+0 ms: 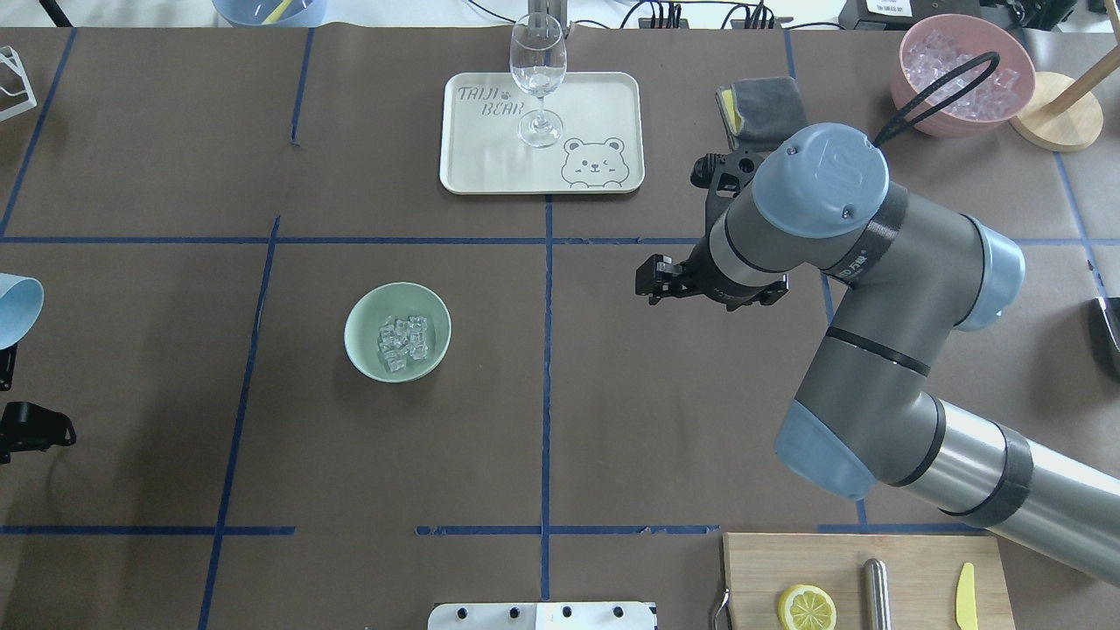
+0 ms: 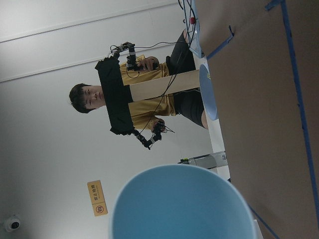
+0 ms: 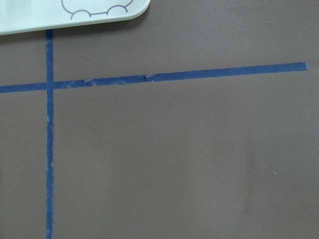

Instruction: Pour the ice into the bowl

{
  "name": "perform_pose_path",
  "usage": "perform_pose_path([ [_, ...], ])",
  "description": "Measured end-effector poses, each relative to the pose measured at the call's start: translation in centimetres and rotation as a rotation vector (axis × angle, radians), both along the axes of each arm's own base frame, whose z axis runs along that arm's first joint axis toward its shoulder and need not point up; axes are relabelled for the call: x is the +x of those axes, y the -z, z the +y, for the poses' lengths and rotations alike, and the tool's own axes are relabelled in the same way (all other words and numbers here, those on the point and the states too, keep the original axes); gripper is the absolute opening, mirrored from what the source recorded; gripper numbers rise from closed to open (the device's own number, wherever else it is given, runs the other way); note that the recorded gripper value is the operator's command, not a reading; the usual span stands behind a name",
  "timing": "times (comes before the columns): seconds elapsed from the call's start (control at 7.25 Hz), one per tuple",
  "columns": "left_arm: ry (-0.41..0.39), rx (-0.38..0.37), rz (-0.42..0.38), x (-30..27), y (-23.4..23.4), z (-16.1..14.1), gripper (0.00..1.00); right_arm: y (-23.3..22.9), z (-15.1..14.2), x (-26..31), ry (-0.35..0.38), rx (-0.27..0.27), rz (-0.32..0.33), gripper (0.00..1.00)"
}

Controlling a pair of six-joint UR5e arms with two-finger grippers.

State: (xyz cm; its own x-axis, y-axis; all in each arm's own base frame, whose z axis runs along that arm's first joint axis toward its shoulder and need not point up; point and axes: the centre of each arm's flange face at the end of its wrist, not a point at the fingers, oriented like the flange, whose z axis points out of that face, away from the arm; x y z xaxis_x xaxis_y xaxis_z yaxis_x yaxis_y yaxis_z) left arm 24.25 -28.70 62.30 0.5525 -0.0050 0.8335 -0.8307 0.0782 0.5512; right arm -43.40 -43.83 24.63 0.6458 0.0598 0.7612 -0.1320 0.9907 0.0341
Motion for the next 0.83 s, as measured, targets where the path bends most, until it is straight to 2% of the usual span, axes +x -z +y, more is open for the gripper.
perform_pose_path([
  [0.28,-0.007,0.015,0.077,-1.2,-0.2,0.3,0.0,0.3,0.1,0.1,0.0,0.004,-0.004,1.0],
  [0.41,-0.025,0.027,0.153,-1.7,-0.1,0.4,0.0,0.3,0.1,0.1,0.0,0.004,-0.004,1.0],
  [0.83,-0.118,0.058,0.445,-2.5,0.3,0.8,0.0,0.5,0.2,0.1,-0.001,0.003,-0.007,1.0],
])
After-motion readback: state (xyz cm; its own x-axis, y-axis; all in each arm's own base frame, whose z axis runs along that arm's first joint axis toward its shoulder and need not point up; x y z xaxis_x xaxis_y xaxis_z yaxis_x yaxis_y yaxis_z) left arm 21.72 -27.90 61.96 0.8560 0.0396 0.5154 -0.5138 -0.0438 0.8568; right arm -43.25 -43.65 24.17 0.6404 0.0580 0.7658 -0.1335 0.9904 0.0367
